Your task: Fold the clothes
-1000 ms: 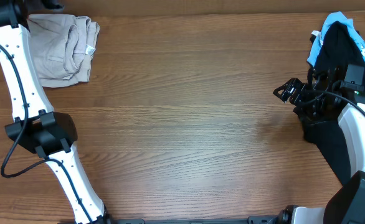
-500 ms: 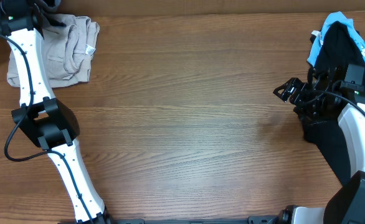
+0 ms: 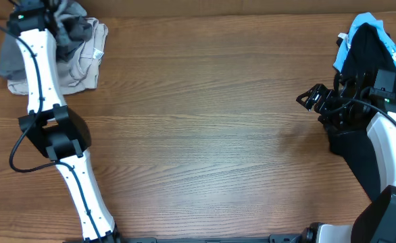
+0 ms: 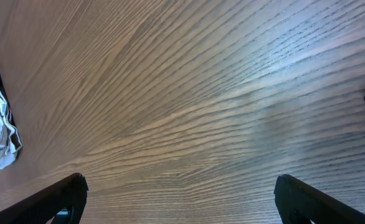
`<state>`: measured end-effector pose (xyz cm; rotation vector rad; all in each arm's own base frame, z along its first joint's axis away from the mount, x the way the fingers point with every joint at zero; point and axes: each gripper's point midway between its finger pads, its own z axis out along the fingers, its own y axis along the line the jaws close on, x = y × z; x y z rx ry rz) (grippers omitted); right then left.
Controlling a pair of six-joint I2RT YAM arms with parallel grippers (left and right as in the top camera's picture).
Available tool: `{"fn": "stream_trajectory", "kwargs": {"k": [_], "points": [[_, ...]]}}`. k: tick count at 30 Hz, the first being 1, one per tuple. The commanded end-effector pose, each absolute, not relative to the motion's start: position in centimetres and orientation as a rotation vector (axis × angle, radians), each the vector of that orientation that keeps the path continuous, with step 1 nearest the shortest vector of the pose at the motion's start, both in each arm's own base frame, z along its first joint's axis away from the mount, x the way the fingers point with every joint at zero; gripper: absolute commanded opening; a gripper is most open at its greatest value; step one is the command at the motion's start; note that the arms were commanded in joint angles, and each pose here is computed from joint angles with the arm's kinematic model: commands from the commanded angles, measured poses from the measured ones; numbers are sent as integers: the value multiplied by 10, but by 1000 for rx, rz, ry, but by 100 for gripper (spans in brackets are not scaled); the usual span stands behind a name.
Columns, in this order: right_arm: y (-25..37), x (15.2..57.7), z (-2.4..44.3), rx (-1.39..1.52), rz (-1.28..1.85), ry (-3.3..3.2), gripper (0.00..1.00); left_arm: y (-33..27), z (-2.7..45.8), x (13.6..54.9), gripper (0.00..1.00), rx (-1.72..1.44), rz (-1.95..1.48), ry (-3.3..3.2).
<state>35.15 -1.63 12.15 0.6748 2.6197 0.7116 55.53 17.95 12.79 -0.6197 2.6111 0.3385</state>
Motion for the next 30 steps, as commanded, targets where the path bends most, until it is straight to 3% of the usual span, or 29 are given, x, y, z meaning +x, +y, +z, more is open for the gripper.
{"fn": "stream_trajectory", "kwargs": {"k": [1, 4, 8, 12, 17, 23, 30], "points": [[-16, 353, 124, 661, 720, 2611, 100, 115, 127, 552, 30, -520, 40, 2710], [-16, 353, 124, 661, 720, 2611, 100, 93, 120, 536, 64, -408, 0, 2817], [-15, 353, 124, 661, 720, 2611, 100, 74, 118, 528, 92, -239, 2, 2881], [-15, 353, 124, 659, 721, 2610, 100, 66, 139, 535, 97, -214, -37, 2821], [-10, 360, 145, 528, 749, 2586, 98, 27, 218, 549, 100, -45, -258, 2601], [-14, 357, 222, 379, 656, 2537, 100, -28, 305, 539, 100, 115, -415, 2380], [-10, 327, 315, 287, 542, 2355, 100, -70, 307, 534, 100, 196, -471, 2378]]}}
